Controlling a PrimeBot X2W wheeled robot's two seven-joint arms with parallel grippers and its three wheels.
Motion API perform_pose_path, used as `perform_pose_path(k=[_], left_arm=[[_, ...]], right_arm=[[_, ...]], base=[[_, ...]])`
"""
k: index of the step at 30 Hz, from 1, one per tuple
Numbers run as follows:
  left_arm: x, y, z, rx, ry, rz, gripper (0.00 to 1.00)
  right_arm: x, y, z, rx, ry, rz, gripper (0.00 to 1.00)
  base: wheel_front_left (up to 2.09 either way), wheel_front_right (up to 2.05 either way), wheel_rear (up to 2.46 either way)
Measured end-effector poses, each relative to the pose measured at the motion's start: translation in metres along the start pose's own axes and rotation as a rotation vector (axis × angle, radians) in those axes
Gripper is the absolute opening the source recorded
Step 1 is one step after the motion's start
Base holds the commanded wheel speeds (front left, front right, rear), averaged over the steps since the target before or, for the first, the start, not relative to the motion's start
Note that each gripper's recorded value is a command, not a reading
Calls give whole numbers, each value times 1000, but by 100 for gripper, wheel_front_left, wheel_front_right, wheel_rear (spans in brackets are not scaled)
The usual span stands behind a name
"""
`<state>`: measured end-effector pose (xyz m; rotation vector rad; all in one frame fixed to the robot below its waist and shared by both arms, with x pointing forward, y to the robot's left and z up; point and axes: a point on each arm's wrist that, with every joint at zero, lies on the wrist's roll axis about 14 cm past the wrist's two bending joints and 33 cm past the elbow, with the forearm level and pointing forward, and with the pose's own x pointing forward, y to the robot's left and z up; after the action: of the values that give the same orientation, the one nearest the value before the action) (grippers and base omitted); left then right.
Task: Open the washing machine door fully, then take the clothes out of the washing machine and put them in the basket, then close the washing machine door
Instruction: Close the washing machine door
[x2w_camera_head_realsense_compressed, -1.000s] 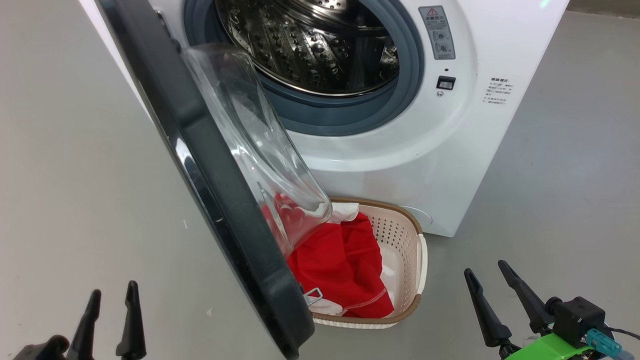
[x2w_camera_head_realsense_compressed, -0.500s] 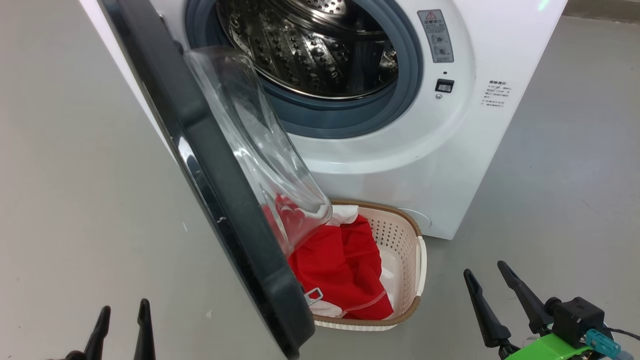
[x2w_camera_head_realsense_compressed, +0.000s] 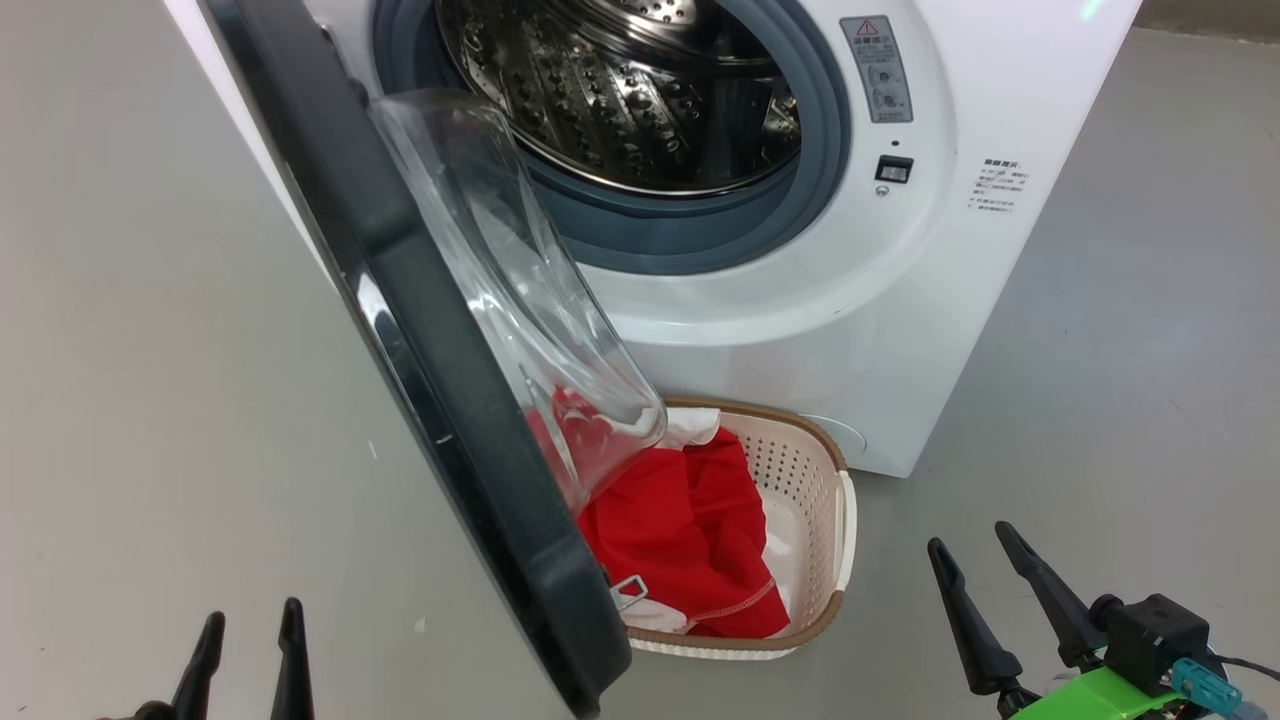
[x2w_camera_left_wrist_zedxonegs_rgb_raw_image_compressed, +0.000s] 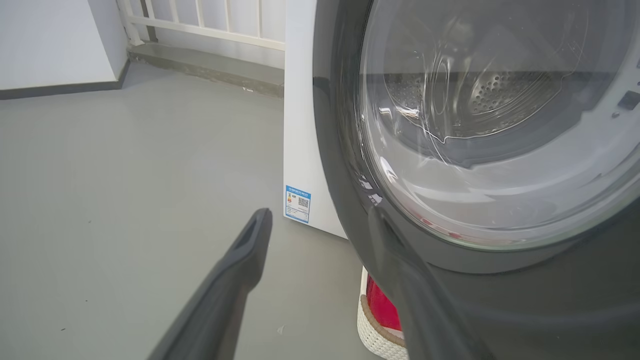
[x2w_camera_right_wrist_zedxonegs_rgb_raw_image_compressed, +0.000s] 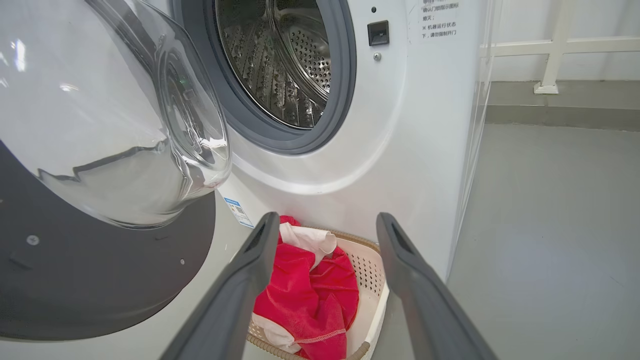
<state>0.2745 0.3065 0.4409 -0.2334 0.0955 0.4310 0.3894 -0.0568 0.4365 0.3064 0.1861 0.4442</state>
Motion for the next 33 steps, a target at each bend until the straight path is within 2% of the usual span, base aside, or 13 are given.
perform_pose_path(k=[9,10,11,12,13,28,33], left_arm=[[0,0,7,-3,-22,-3,100],[0,-1,8,-4,-26,-3,75],[0,0,9,-7,-30,-2,43],[0,0,11,-12,-36,-2,16],[0,-1,13,-14,-44,-3,0],[16,12,94,-60,-257,-61,0],[24,15,113,-153,-287,-96,0]], right_arm=[[0,2,1,-2,-3,4,100],[0,2,2,-2,-4,5,100],[0,3,2,-2,-4,6,100],[1,3,1,-1,-4,8,100],[1,4,2,-1,-4,9,100],[3,14,2,-1,-4,33,100],[2,16,0,-2,1,40,100]], base=[[0,0,0],[0,0,0],[0,0,0],[0,0,0],[0,0,0],[0,0,0],[0,0,0]])
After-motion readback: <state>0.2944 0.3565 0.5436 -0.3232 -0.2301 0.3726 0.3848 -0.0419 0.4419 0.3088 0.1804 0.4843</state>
